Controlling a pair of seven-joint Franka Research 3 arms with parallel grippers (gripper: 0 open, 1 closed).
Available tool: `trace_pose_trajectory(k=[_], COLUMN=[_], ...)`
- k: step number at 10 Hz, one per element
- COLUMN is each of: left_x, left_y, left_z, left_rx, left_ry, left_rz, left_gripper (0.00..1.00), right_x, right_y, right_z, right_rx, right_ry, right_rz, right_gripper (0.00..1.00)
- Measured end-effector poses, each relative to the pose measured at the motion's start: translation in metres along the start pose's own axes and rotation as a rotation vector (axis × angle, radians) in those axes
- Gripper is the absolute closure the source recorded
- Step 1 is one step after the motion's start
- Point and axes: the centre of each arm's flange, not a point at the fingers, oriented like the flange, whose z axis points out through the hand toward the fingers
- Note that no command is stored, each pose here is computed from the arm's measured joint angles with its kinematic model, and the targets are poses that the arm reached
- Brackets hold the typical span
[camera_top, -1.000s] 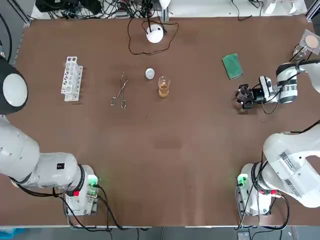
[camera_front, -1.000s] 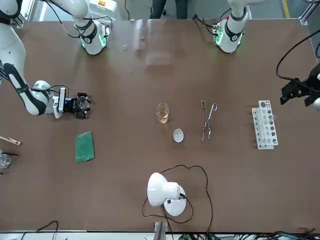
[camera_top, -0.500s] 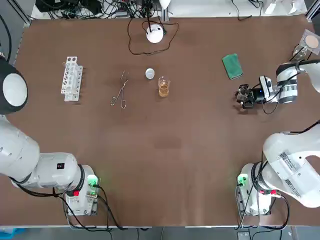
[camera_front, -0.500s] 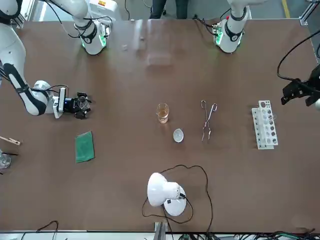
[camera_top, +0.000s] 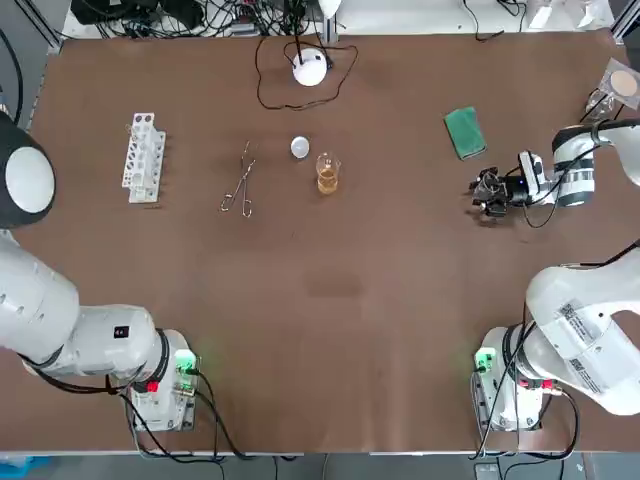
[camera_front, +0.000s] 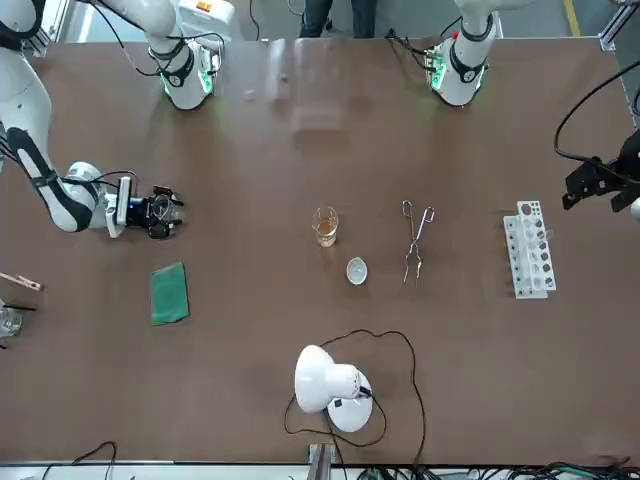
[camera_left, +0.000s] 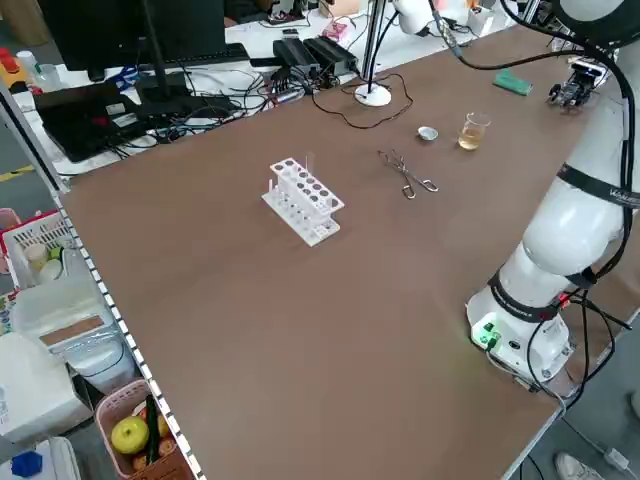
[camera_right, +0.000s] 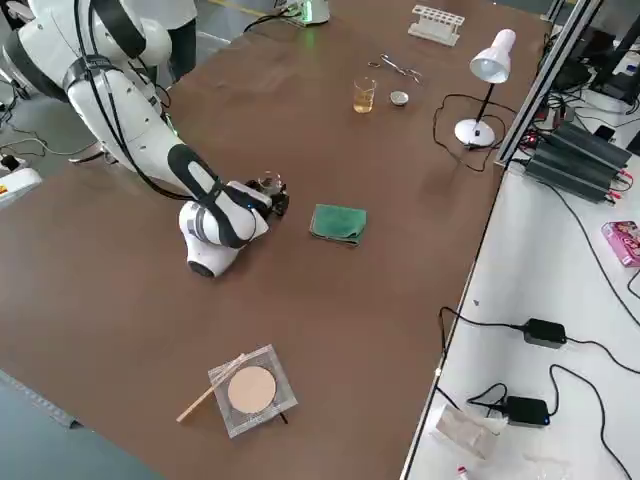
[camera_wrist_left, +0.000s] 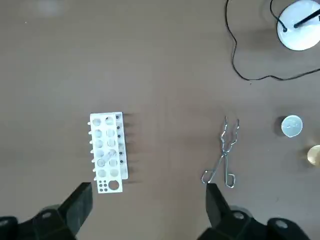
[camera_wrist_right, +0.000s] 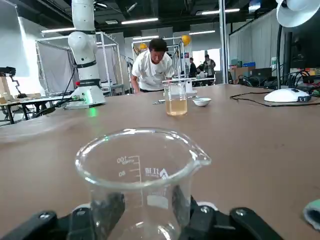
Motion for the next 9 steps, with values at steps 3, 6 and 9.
trace_pose_trajectory(k=[3, 6, 9], left_x=[0.0, 0.0, -0.0001], left_y=[0.0005, 0.0006, -0.0008], left_z=[-0.0004, -0.0016, -0.0021], left_rx=[0.0, 0.0, 0.0], left_ry=[0.001, 0.003, 0.004], left_rz=[0.001, 0.001, -0.001], left_gripper=[0.0, 0.0, 0.0], right_x=[-0.0034, -0.0036, -0.0036], right_y=[0.0015, 0.0031, 0.0042], right_z=[-0.0012, -0.0016, -0.0018], right_rx=[-0.002, 0.001, 0.002], right_ry=[0.0, -0.005, -0.008], right_rz=[0.0, -0.002, -0.003], right_gripper=[0.48, 0.45, 0.38])
